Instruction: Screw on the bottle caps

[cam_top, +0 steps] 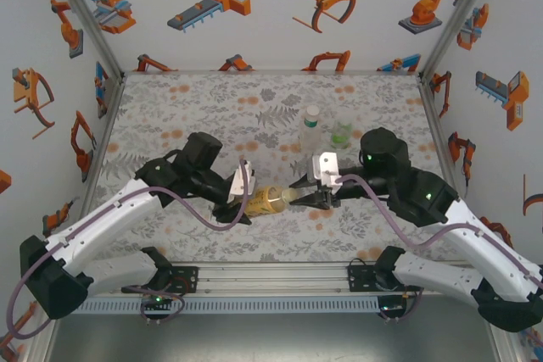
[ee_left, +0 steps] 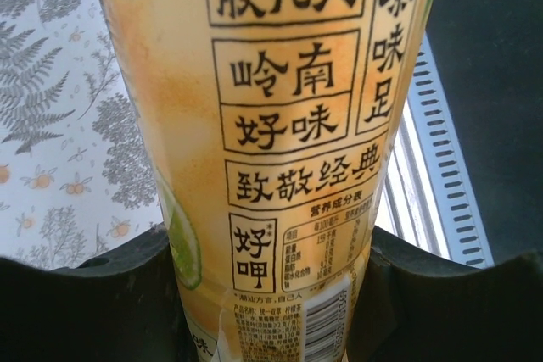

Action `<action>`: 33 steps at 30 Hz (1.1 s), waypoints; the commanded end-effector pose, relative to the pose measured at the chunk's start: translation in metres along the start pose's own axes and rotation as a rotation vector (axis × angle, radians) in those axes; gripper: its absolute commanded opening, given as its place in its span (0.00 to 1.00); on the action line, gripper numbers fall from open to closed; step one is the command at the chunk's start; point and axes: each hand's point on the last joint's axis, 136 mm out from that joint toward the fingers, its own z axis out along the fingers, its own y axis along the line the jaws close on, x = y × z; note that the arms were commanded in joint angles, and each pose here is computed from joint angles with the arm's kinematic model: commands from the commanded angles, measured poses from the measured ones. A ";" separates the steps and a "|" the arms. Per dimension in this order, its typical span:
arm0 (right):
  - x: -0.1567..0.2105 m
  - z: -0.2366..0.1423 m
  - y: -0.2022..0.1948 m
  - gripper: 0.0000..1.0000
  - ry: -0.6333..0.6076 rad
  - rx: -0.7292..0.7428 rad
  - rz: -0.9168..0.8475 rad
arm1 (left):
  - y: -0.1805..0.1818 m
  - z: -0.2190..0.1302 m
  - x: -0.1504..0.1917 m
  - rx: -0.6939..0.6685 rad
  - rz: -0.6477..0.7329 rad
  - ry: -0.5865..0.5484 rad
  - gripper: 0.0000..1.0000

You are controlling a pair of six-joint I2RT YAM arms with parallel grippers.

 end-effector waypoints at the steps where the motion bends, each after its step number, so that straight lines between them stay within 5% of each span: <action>1: -0.011 -0.004 -0.027 0.00 -0.071 0.162 0.188 | 0.012 -0.008 -0.007 -0.101 0.052 0.005 0.00; 10: -0.002 -0.011 -0.075 0.00 -0.271 0.395 0.782 | 0.040 -0.021 0.000 -0.311 0.069 0.047 0.00; 19: 0.056 -0.009 -0.100 0.00 -0.174 0.631 1.343 | 0.060 -0.030 0.007 -0.439 0.044 0.086 0.00; 29: 0.051 -0.003 -0.105 0.00 -0.228 0.609 1.382 | 0.062 -0.031 0.008 -0.448 0.041 0.089 0.00; 33: 0.041 -0.010 -0.104 0.18 -0.258 0.597 1.313 | 0.059 -0.029 0.006 -0.429 0.044 0.079 0.00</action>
